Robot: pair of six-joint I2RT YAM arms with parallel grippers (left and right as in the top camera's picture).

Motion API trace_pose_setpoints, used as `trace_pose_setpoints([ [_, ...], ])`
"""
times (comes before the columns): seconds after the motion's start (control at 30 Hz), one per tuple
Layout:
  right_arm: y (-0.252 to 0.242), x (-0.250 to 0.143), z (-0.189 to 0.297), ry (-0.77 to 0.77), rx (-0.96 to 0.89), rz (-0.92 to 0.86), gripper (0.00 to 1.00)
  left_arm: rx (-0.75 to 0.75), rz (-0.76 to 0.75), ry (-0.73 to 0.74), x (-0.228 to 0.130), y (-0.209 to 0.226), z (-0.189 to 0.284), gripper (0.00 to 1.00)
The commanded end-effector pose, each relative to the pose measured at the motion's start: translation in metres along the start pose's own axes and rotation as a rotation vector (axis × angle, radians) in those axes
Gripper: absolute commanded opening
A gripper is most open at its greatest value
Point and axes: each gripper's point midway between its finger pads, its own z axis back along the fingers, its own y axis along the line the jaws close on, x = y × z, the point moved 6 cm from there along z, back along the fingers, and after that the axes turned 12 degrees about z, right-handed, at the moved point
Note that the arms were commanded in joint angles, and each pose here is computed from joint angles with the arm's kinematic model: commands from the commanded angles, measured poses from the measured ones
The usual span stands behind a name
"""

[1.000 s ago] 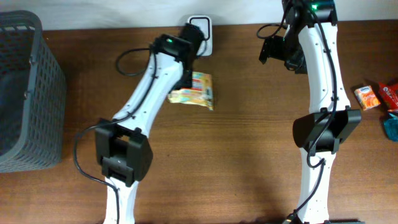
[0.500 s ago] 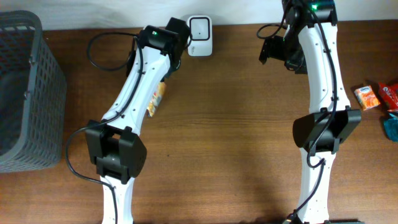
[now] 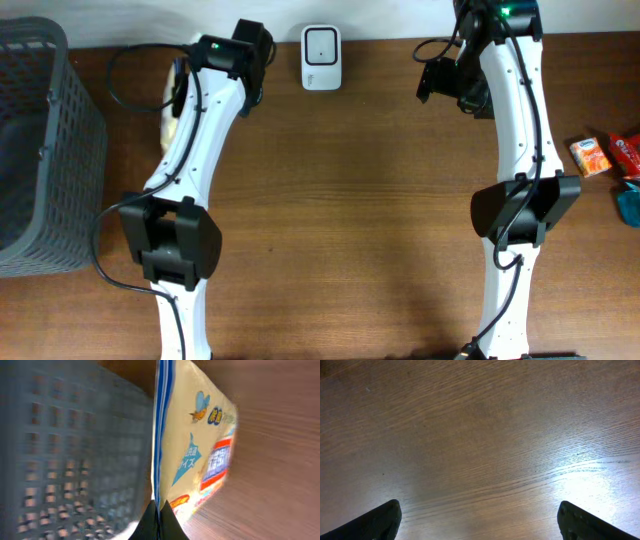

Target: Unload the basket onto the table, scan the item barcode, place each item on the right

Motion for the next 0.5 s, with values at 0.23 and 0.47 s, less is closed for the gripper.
trace_pose_setpoints([
  [0.23,-0.004,0.001,0.004,-0.013,-0.014,-0.010,0.99,-0.917,-0.201,0.310,-0.094,-0.160,0.123,0.00],
  [0.47,-0.004,0.001,0.004,-0.013,-0.015,-0.010,0.99,-1.137,-0.178,0.206,-0.078,-0.181,0.168,0.88],
])
